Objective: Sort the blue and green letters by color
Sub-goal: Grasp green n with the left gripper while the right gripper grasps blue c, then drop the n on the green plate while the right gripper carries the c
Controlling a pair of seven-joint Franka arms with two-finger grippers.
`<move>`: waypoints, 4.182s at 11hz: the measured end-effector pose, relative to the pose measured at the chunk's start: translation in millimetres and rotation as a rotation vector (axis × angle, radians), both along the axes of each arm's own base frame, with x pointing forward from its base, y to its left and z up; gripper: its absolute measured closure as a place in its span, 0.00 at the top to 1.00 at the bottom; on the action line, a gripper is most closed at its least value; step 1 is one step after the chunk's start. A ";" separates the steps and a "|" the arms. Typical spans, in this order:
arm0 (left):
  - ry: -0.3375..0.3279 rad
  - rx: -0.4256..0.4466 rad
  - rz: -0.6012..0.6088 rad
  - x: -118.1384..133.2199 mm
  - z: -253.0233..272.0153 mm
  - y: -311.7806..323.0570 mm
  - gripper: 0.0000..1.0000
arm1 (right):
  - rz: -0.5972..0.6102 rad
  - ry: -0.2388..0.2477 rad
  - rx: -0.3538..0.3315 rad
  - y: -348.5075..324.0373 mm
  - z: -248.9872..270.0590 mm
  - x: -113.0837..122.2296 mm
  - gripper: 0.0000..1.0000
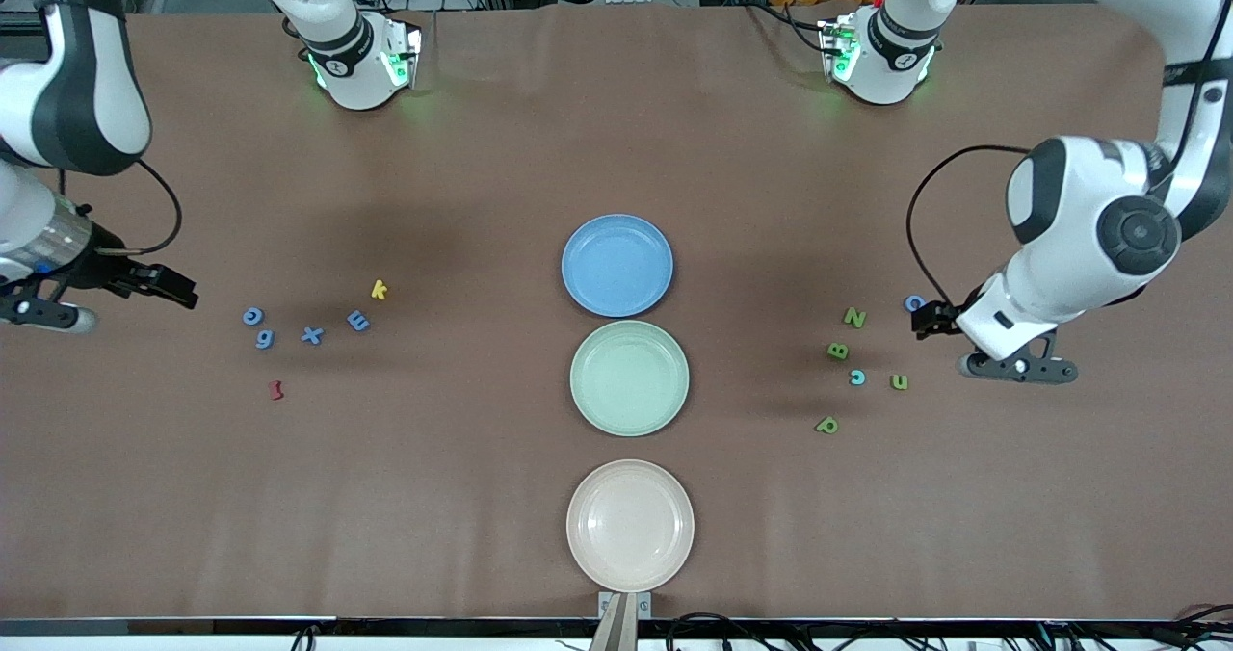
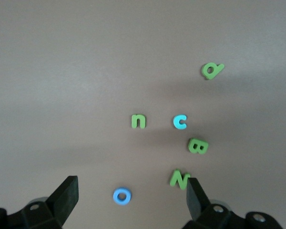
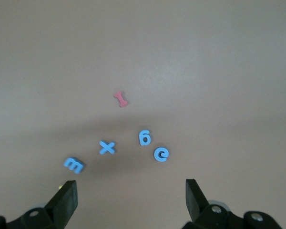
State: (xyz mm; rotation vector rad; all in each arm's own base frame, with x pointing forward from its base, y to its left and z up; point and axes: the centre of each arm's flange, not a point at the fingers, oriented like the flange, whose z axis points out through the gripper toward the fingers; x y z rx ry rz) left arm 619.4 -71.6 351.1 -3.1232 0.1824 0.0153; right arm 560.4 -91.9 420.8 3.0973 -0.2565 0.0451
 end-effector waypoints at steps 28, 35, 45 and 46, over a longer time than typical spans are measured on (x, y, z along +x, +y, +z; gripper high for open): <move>-0.069 -0.008 -0.046 9.6 -173.0 12.7 0.41 | 0.068 0.020 0.066 -54.3 -255.2 -64.9 0.99; -0.098 -0.031 -0.129 17.6 -126.3 -48.3 0.26 | 0.068 0.012 0.056 -51.1 -253.0 -62.6 0.79; -0.117 -0.141 -0.105 -31.3 -76.0 -284.7 0.26 | 0.054 0.003 0.044 -57.3 -247.6 -62.1 0.39; -0.116 -0.151 -0.104 -34.0 -78.7 -301.3 0.26 | 0.052 0.004 0.044 -57.8 -247.6 -62.2 0.39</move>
